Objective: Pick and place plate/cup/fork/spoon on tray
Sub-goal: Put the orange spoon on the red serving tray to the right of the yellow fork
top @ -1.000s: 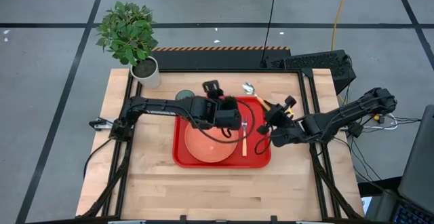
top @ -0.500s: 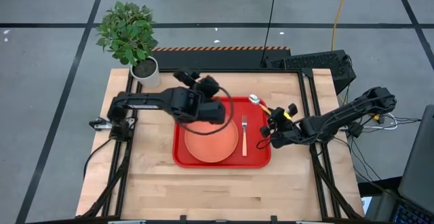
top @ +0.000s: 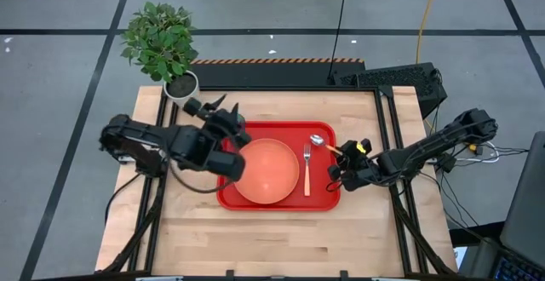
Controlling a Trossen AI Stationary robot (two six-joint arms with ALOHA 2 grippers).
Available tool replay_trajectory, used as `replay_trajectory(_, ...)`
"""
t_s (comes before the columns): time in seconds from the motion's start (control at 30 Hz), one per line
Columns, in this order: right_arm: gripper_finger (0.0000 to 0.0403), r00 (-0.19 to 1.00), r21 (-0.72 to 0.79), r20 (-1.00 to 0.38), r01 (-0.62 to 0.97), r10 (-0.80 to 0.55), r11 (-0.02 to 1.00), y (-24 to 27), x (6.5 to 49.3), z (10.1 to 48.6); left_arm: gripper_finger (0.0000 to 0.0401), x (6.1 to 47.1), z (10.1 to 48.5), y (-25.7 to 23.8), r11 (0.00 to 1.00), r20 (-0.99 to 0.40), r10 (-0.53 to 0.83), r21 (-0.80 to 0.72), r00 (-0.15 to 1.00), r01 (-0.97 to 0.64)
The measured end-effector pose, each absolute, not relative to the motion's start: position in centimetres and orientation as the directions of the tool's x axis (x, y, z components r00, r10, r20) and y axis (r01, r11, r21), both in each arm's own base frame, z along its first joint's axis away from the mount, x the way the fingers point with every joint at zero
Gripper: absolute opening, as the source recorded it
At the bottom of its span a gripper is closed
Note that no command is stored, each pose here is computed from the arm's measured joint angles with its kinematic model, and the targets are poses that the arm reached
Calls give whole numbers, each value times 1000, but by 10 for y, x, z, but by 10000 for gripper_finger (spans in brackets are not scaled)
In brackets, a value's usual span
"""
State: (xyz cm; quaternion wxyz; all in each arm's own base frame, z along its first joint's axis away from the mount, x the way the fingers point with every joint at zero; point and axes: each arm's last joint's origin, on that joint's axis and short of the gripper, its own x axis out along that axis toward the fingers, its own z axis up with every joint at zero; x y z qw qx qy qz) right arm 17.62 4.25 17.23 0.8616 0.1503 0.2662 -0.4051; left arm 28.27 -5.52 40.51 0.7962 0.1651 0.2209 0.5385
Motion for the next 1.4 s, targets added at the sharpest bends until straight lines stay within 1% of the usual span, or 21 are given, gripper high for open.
replay_trajectory(0.2,47,540,54,-588,769,-602,637,45,176,172,184,261,398,-62,401,-174,916,440,362,-803)
replay_trajectory(0.3,47,536,63,-605,769,-589,636,45,176,171,184,256,396,-64,402,-160,915,423,370,-812)
replay_trajectory(0.53,47,485,30,-643,790,-593,613,43,169,168,184,255,384,-68,392,-128,919,414,374,-821)
replay_trajectory(0.73,47,487,38,-651,787,-583,616,43,169,168,184,255,383,-68,393,-128,919,392,373,-832)
replay_trajectory(0.93,47,486,89,-697,788,-527,609,45,168,164,184,255,383,-68,396,-132,918,369,374,-841)
replay_trajectory(1.1,92,478,131,-734,796,-482,591,45,163,153,184,255,383,-69,400,-137,916,369,377,-839)
replay_trajectory(1.17,102,474,142,-750,797,-462,587,45,161,148,184,254,383,-70,406,-139,913,372,383,-835)
replay_trajectory(1.23,102,479,152,-752,794,-452,588,45,160,145,184,254,383,-72,414,-139,910,372,391,-831)
replay_trajectory(1.4,83,514,181,-744,769,-427,613,46,163,144,184,253,383,-76,424,-140,905,371,401,-826)
